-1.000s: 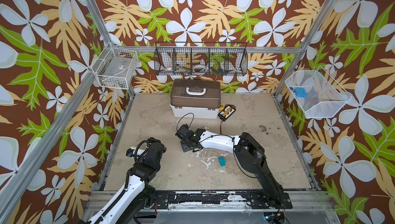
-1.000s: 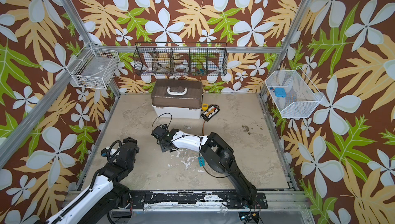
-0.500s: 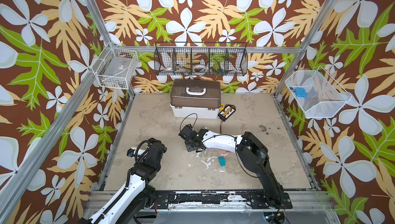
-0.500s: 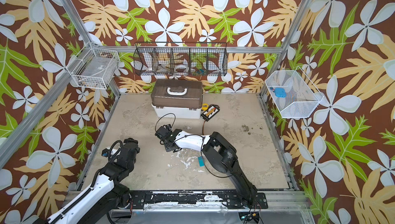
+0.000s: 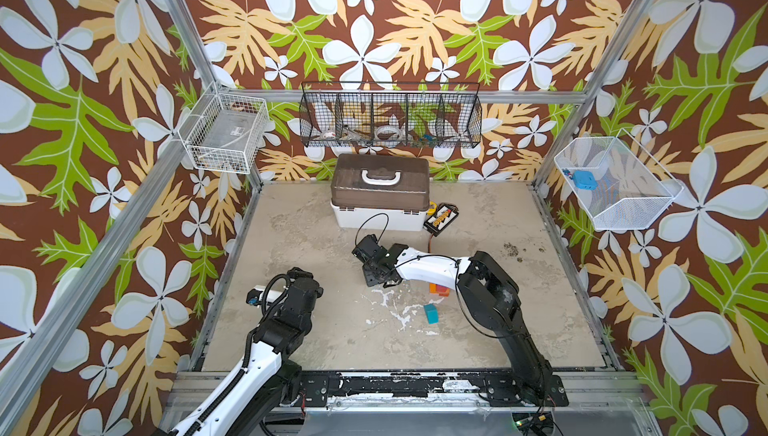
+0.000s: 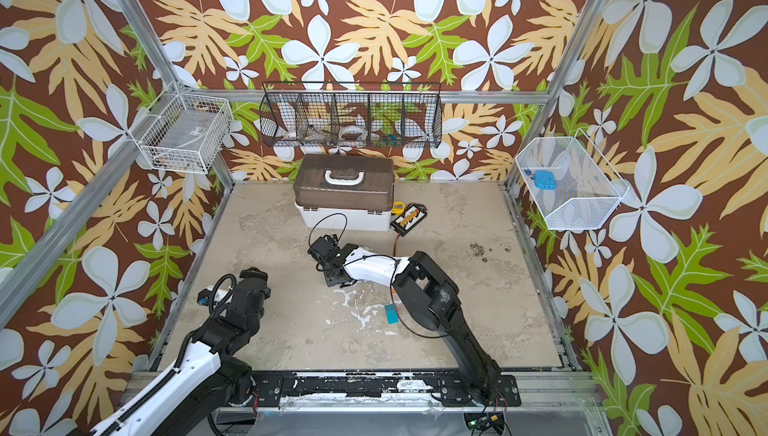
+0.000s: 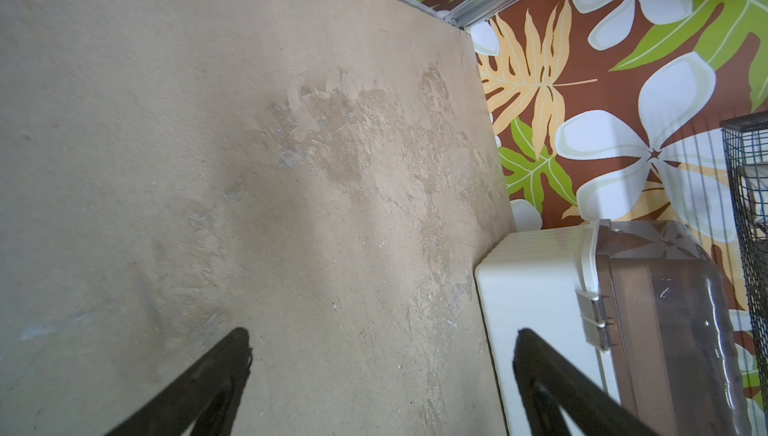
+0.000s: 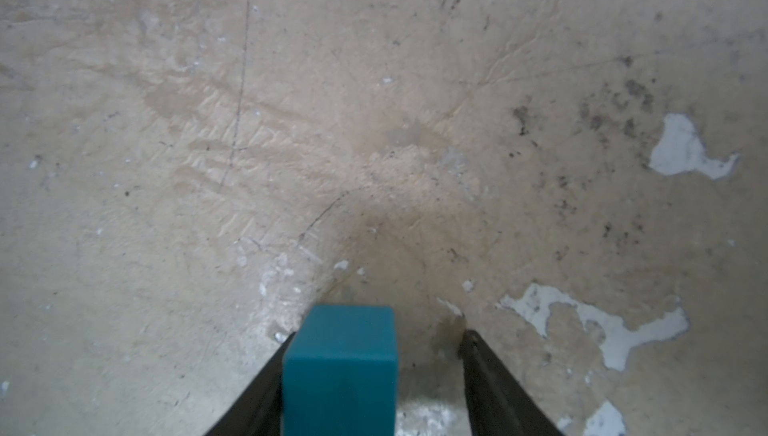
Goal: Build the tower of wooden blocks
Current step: 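Lift the teal block and carry it toward the stack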
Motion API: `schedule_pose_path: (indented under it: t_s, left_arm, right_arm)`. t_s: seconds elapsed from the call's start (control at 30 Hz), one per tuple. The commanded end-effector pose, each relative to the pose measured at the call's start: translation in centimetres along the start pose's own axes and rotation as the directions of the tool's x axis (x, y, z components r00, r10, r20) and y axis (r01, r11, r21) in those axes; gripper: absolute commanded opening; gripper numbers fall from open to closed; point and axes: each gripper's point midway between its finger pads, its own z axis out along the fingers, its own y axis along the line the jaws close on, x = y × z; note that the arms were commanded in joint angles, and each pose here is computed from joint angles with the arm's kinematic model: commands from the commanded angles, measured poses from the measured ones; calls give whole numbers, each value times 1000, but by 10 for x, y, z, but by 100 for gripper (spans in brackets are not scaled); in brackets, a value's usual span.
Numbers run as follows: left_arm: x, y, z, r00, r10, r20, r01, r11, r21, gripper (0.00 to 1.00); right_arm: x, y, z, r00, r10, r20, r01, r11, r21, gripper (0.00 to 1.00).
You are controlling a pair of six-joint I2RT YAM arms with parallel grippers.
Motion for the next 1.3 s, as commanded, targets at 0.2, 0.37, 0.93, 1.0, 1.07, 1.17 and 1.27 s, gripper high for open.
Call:
schedule_pose_path:
  t_s: [0.2,0.37,0.93,1.0,1.07,1.17,1.27]
  left_arm:
    - [3,-1,2,1000,6,-11,-6,1000,9,100]
    - [4,-3,2,1000,12,-12,-12,1000,11,100]
    - [8,-3,4,999,20,-27,-19,1000,16,100]
    - [8,-3,4,999,18,-31,-18,1000,17,100]
    - [9,-3,4,999,18,-31,-17,1000,19,100]
    - [9,-3,4,999,19,-31,-18,1000,18,100]
    - [9,-3,4,999,19,-32,-18,1000,19,100]
  right_arm:
    - [5,-3,2,1000,-5,-23,5,1000,19,42]
    - [6,-6,-2,1000,5,-20,-4,1000,23,34]
    - [0,-7,-14,1000,-4,0,4,999,33,42]
    - [-1,-7,-15,1000,-6,0,6,999,37,41]
    - [-2,-6,-14,1000,-5,0,5,999,37,41]
    - [-1,-6,-12,1000,-6,-3,6,999,36,39]
    - [-1,-5,-10,1000,-9,-7,9,999,41,37]
